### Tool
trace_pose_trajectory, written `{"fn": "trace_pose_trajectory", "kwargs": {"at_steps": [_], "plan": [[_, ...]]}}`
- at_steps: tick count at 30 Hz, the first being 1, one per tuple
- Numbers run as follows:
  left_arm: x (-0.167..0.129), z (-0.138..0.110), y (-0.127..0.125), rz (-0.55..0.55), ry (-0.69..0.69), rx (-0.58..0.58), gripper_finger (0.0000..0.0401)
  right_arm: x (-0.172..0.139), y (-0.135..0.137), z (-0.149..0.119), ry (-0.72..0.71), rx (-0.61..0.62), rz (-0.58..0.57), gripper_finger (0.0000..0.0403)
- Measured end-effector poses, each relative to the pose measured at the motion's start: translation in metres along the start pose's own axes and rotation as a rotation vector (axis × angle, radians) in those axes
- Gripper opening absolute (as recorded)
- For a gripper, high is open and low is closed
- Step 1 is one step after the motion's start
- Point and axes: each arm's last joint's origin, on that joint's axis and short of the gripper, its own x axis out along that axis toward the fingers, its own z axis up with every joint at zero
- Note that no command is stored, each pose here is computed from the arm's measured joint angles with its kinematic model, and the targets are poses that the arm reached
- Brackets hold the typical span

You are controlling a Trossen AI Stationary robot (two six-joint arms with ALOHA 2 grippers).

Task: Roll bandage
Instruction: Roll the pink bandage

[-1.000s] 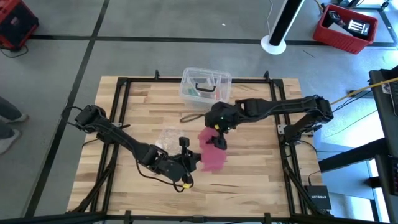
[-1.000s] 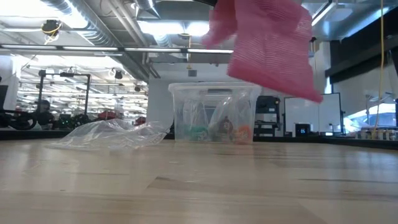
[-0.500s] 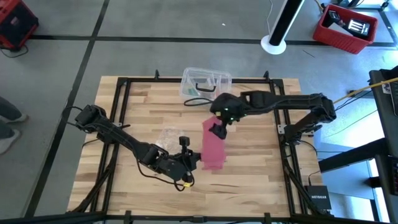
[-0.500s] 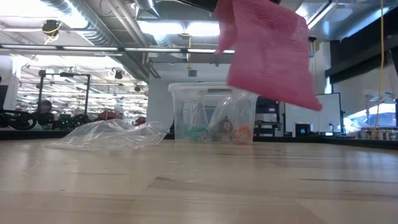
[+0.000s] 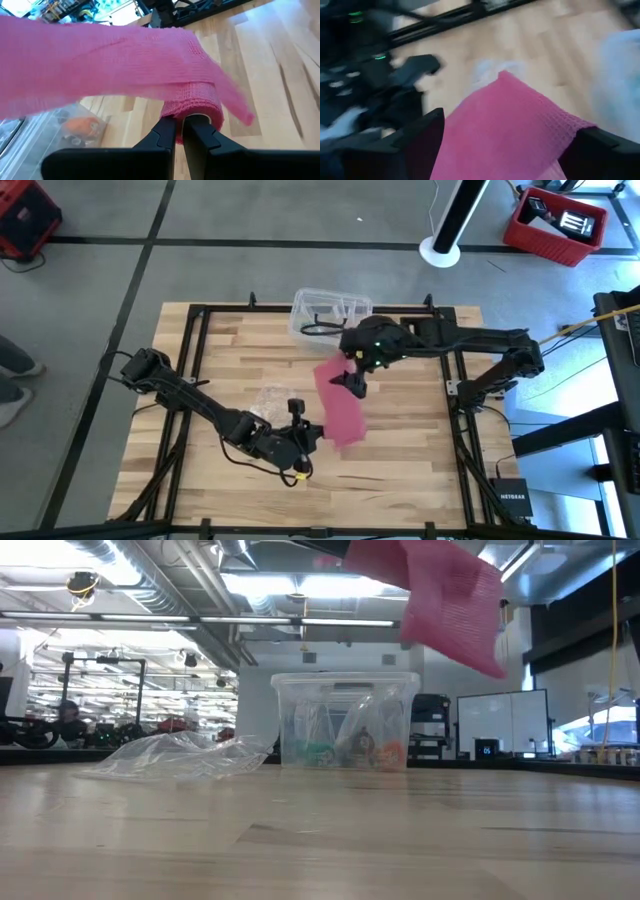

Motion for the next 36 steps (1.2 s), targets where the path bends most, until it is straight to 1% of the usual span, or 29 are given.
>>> {"fn": "trace_pose_trajectory", "kwargs": {"at_steps": [2,3,6,8,11,13,15,16,17,19,20,21,22,24,26,27,29,32,36], "plan": [[0.000,0.000,0.000,-0.001,0.000,0.009,0.0013,0.007,0.002,-0.002,0.044,0.003,0.090,0.0337],[0.000,0.000,0.000,-0.001,0.000,0.010,0.0013,0.007,0.002,-0.003,0.068,0.007,0.108,0.0337],[0.000,0.000,0.000,-0.004,0.001,0.010,0.0013,0.001,0.002,-0.006,0.126,0.016,0.069,0.0337],[0.000,0.000,-0.001,-0.050,-0.002,0.020,0.0013,-0.003,0.001,-0.007,0.151,0.023,0.049,0.0337],[0.001,0.000,-0.003,-0.172,-0.006,0.024,0.0013,-0.005,0.005,-0.004,0.150,0.025,0.147,0.0337],[0.006,-0.001,-0.003,-0.212,0.003,-0.011,0.0013,-0.008,0.006,-0.004,0.158,0.025,0.162,0.0337],[0.008,-0.004,-0.005,-0.229,0.007,-0.031,0.0013,-0.012,0.006,-0.006,0.188,0.030,0.134,0.0337],[0.010,-0.007,-0.005,-0.234,0.002,-0.044,0.0013,-0.014,0.005,-0.006,0.191,0.031,0.099,0.0337],[0.012,-0.009,-0.005,-0.236,-0.007,-0.060,0.0013,-0.016,0.004,-0.006,0.180,0.028,0.050,0.0337],[0.016,-0.014,-0.005,-0.231,-0.017,-0.094,0.0013,-0.017,-0.001,-0.007,0.169,0.021,-0.096,0.0337],[0.018,-0.017,-0.005,-0.226,-0.024,-0.106,0.0013,-0.015,-0.003,-0.008,0.170,0.017,-0.152,0.0337],[0.019,-0.018,-0.005,-0.223,-0.040,-0.120,0.0013,-0.011,-0.004,-0.009,0.172,0.016,-0.166,0.0337],[0.021,-0.020,-0.004,-0.219,-0.055,-0.132,0.0013,-0.007,-0.005,-0.010,0.188,0.016,-0.146,0.0337],[0.023,-0.024,-0.004,-0.204,-0.083,-0.157,0.0013,0.003,0.000,-0.016,0.229,-0.009,-0.044,0.0337],[0.025,-0.028,-0.005,-0.187,-0.108,-0.178,0.0013,0.011,0.008,-0.016,0.209,-0.043,0.019,0.0337],[0.025,-0.028,-0.005,-0.180,-0.113,-0.182,0.0013,0.013,0.011,-0.017,0.209,-0.053,0.031,0.0337],[0.025,-0.028,-0.004,-0.155,-0.114,-0.187,0.0013,0.017,0.013,-0.021,0.245,-0.057,0.030,0.0337],[0.025,-0.028,-0.003,-0.128,-0.107,-0.189,0.0013,0.013,0.010,-0.033,0.387,-0.051,0.020,0.0337],[0.025,-0.029,-0.003,-0.119,-0.105,-0.191,0.0013,-0.011,0.012,-0.036,0.500,-0.050,0.004,0.0337]]}}
